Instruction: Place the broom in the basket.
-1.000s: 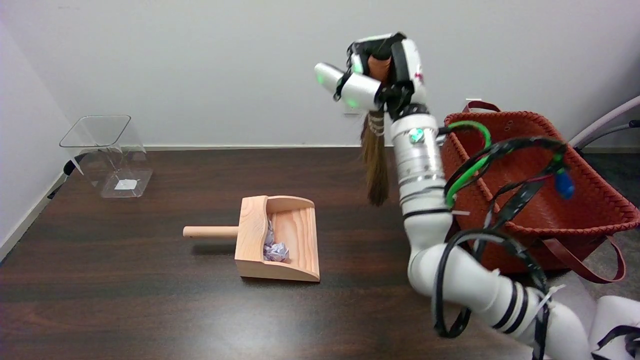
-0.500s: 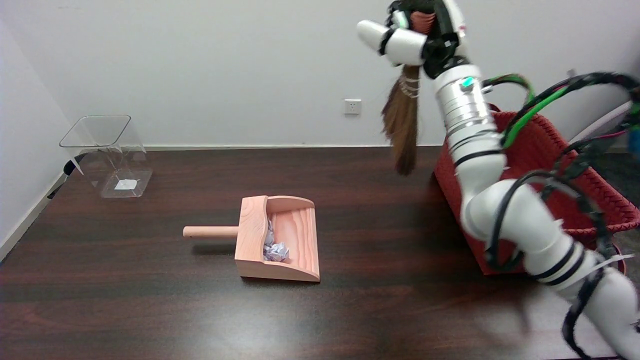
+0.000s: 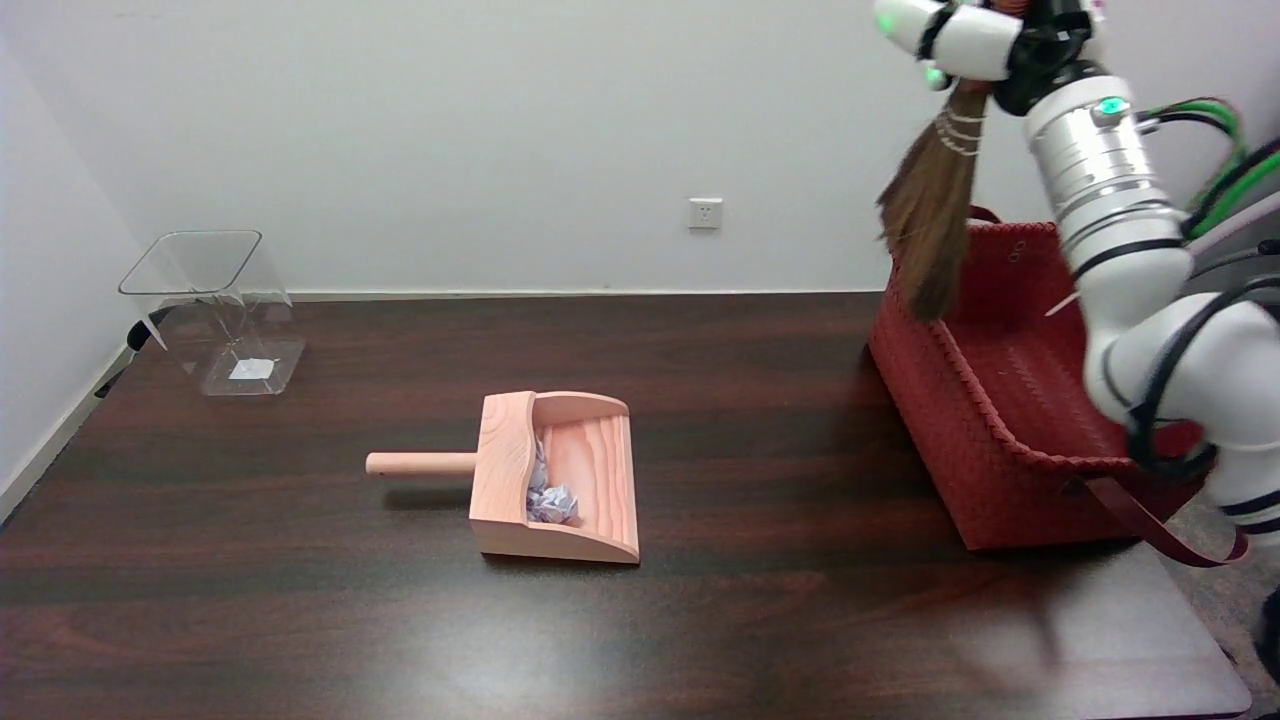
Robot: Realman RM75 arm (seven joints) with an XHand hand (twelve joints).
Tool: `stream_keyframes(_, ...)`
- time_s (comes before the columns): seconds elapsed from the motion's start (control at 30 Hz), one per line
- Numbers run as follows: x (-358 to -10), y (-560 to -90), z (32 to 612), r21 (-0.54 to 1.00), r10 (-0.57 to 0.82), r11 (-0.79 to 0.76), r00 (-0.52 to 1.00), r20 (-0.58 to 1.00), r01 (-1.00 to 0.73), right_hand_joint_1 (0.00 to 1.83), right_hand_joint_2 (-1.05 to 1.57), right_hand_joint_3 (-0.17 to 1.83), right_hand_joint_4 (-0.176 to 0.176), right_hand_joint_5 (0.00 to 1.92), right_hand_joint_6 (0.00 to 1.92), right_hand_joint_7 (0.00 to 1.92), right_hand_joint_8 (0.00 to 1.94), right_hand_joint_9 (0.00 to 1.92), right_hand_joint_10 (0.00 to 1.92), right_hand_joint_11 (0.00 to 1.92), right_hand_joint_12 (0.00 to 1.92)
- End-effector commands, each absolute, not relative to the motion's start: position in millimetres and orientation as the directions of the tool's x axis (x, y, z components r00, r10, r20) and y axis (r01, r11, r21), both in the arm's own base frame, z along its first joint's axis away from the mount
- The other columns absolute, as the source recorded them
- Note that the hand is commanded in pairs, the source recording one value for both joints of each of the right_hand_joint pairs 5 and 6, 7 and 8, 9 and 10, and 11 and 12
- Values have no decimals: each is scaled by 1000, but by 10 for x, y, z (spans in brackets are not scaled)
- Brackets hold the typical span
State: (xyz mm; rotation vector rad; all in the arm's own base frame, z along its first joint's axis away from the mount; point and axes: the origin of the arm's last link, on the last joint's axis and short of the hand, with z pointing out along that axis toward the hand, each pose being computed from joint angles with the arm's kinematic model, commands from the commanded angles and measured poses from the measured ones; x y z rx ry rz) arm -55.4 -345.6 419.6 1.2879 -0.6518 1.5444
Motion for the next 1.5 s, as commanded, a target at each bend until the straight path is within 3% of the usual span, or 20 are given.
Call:
stream_keyframes(0.03, -304, -3131, 4921, 111, 341, -384, -29, 940, -917, 1443, 1439, 407, 0, 1920, 1920, 1920, 1920, 1920, 1920, 1667, 1667)
stream_keyframes(0.27, -488, -3152, 4878, 86, 279, -342, -14, 960, -936, 1452, 1427, 425, 0, 1920, 1920, 1920, 1920, 1920, 1920, 1667, 1667)
stream_keyframes(0.5, -745, -3095, 4932, -79, 151, -297, -128, 980, -952, 1455, 1423, 428, 0, 1920, 1920, 1920, 1920, 1920, 1920, 1666, 1666)
stream_keyframes(0.73, -955, -2994, 4984, -89, 87, -243, -113, 990, -966, 1431, 1461, 387, 0, 1920, 1920, 1920, 1920, 1920, 1920, 1688, 1688)
stream_keyframes(0.9, -887, -2887, 5147, -37, 107, -286, -71, 992, -957, 1420, 1472, 362, 0, 1920, 1920, 1920, 1920, 1920, 1920, 1700, 1700)
stream_keyframes(1.5, -708, -2816, 5375, -160, 109, -437, -229, 967, -885, 1376, 1525, 318, 0, 1920, 1920, 1920, 1920, 1920, 1920, 1720, 1720)
